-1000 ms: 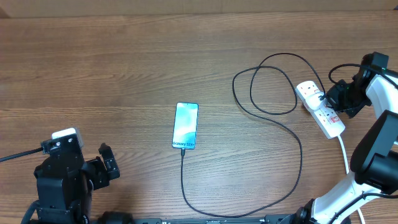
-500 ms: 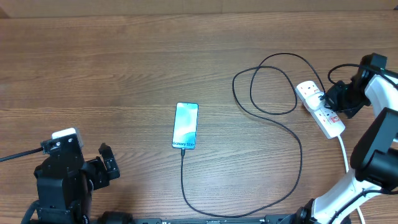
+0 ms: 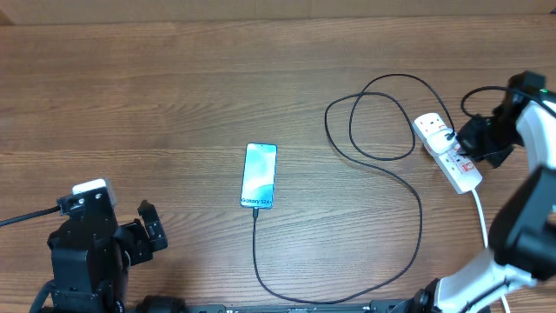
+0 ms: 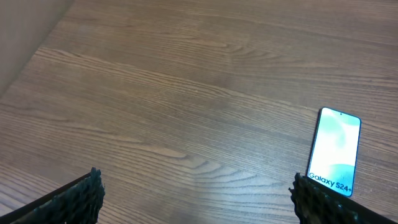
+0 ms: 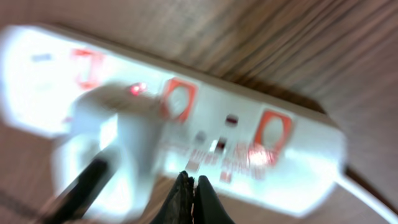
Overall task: Plug charger to phone and switch on socket
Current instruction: 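Lift the right gripper off the power strip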
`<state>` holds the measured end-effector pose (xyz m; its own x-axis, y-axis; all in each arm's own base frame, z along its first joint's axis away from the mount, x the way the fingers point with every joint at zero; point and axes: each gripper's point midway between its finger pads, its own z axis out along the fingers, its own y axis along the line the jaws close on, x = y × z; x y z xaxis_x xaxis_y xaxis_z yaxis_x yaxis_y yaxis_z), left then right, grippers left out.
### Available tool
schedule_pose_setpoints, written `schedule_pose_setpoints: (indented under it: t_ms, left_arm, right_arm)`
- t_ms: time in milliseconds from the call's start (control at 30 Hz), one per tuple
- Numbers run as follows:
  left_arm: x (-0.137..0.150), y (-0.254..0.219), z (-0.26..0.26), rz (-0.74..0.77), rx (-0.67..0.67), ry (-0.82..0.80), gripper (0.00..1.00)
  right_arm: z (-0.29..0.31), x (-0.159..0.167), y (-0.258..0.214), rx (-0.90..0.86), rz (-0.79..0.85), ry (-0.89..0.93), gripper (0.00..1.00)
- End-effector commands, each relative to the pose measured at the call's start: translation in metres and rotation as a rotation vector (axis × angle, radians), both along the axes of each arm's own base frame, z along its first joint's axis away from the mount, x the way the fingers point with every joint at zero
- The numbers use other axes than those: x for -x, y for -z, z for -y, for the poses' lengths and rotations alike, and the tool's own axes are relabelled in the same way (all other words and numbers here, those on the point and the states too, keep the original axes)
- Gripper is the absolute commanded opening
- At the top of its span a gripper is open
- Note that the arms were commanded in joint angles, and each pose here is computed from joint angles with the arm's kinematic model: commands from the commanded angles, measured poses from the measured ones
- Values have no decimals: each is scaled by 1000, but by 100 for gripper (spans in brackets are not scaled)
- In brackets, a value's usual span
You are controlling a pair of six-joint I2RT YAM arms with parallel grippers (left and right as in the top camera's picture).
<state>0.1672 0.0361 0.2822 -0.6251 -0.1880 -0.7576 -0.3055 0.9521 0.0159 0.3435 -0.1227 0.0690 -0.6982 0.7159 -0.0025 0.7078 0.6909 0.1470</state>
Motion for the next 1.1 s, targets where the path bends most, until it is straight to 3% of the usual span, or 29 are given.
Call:
schedule_pose_setpoints:
  t_ms: [0, 67, 100, 167, 400, 533, 767, 1067]
  left_arm:
    - [0, 1, -2, -3, -7, -9, 100]
    - [0, 1, -2, -3, -7, -9, 99]
    - [0, 1, -2, -3, -7, -9, 100]
    - [0, 1, -2, -3, -7, -9, 100]
    - [0, 1, -2, -3, -7, -9, 100]
    - [0, 1, -2, -3, -7, -9, 100]
    - [0, 1, -2, -3, -7, -9, 100]
    - [0, 1, -2, -3, -7, -9, 100]
  right_arm:
    - [-17, -7, -153, 187, 395, -120, 4]
    - [-36, 9, -203, 238, 535, -152, 8]
    - [-49, 24, -231, 263, 615, -173, 27]
    - [-63, 49, -262, 291, 711, -187, 100]
    - [-92, 145, -347, 418, 1053, -180, 100]
    - [-99, 171, -355, 439, 1106, -178, 100]
    - [-106, 189, -326, 405, 1044, -197, 100]
    - [-117, 185, -295, 470, 1377, -243, 100]
